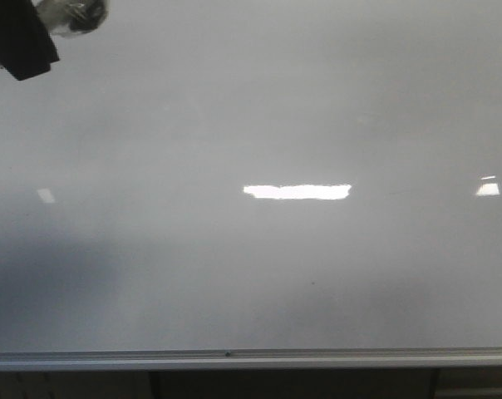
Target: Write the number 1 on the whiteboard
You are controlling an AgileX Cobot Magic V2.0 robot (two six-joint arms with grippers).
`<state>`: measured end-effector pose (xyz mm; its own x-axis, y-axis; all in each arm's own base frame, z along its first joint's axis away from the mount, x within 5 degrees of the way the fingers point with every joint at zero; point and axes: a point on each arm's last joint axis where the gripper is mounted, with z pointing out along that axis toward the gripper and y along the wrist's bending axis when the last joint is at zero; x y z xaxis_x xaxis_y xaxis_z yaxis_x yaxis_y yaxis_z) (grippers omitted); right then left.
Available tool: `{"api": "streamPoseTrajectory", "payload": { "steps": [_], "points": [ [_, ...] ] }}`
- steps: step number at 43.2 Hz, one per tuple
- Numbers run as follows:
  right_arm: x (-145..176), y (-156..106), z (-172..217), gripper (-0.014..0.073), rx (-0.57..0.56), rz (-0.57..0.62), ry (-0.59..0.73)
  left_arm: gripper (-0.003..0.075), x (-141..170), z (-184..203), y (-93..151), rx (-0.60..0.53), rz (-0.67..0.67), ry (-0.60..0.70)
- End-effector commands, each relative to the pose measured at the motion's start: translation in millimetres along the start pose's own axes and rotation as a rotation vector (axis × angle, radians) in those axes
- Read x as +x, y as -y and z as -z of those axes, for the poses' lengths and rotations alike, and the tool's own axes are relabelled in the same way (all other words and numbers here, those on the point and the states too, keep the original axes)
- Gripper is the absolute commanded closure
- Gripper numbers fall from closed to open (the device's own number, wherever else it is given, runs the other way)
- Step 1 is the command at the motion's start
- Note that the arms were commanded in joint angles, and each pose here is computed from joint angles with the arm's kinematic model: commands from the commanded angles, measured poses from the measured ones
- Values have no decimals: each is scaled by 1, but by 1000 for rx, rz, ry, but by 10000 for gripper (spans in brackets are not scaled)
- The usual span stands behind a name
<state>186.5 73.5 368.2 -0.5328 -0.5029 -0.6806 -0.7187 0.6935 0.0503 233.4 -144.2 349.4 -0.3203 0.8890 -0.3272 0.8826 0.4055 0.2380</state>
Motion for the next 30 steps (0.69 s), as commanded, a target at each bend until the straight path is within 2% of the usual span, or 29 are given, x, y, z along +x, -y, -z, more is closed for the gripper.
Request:
{"api": "streamPoseTrajectory", "payload": {
  "steps": [1,11,17,21,30],
  "points": [
    [-22,-14,2,26,-59,154,85,732,-12,21,10,-36,-74,99],
    [-58,-50,-7,26,-170,418,149,732,-25,22,29,-12,-151,134],
    [-75,-63,-15,29,-205,489,181,732,-30,23,35,-10,-173,152],
    [-85,-70,-23,62,-227,538,192,732,-31,23,37,-6,-182,155],
    [-105,-73,-43,109,-240,556,202,732,-31,23,37,-7,-183,157]
  ]
}}
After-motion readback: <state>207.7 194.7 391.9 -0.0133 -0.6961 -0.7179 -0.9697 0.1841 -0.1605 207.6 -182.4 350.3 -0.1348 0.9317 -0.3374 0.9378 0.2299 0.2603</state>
